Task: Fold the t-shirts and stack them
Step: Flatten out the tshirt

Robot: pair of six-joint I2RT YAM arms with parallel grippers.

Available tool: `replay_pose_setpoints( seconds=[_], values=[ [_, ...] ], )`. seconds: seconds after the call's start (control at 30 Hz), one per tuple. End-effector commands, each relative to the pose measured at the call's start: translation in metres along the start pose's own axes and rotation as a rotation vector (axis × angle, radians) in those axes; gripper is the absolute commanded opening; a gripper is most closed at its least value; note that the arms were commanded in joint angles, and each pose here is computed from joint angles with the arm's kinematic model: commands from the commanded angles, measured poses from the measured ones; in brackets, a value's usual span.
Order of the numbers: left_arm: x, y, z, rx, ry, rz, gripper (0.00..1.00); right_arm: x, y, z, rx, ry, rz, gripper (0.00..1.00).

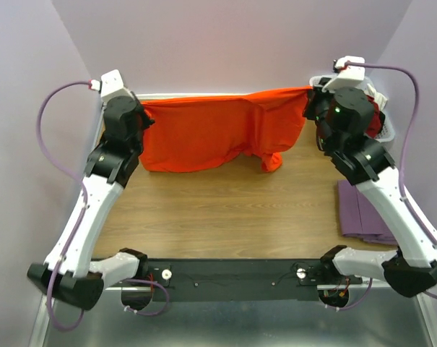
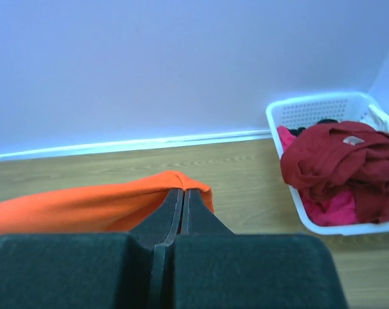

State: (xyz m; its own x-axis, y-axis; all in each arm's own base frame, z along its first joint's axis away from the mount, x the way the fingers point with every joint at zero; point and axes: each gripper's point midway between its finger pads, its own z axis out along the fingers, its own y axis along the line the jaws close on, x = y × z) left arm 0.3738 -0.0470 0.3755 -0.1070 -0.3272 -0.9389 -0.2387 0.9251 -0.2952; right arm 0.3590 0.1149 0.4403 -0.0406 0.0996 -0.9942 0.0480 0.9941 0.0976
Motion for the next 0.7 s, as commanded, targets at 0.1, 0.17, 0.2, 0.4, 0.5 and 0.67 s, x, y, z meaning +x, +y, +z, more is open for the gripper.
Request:
replay_pose_setpoints(
  seconds=[0.1,0.17,0.2,0.4,0.5,0.67],
  values=[
    [-0.053,0.014,-0.082,0.149,-0.144,0.040,0.00,-0.061,-0.017,-0.076,-0.183,-0.155,0.024,0.01],
    [-0.064,0.013,-0.097,0.186,-0.176,0.042,0.00,-0.074,-0.020,-0.099,-0.248,-0.198,0.031,0.01],
    [-0.076,0.016,-0.112,0.205,-0.215,0.030,0.00,-0.078,-0.021,-0.106,-0.268,-0.210,0.028,0.01],
    [-0.119,0.010,-0.157,0.324,-0.363,-0.006,0.00,-0.114,-0.016,-0.144,-0.405,-0.316,0.036,0.01],
    [-0.122,0.004,-0.151,0.330,-0.366,-0.015,0.00,-0.119,-0.015,-0.139,-0.390,-0.323,0.042,0.01],
    [-0.087,-0.009,-0.095,0.258,-0.242,-0.062,0.00,-0.069,-0.012,-0.071,-0.200,-0.212,0.005,0.01]
  ],
)
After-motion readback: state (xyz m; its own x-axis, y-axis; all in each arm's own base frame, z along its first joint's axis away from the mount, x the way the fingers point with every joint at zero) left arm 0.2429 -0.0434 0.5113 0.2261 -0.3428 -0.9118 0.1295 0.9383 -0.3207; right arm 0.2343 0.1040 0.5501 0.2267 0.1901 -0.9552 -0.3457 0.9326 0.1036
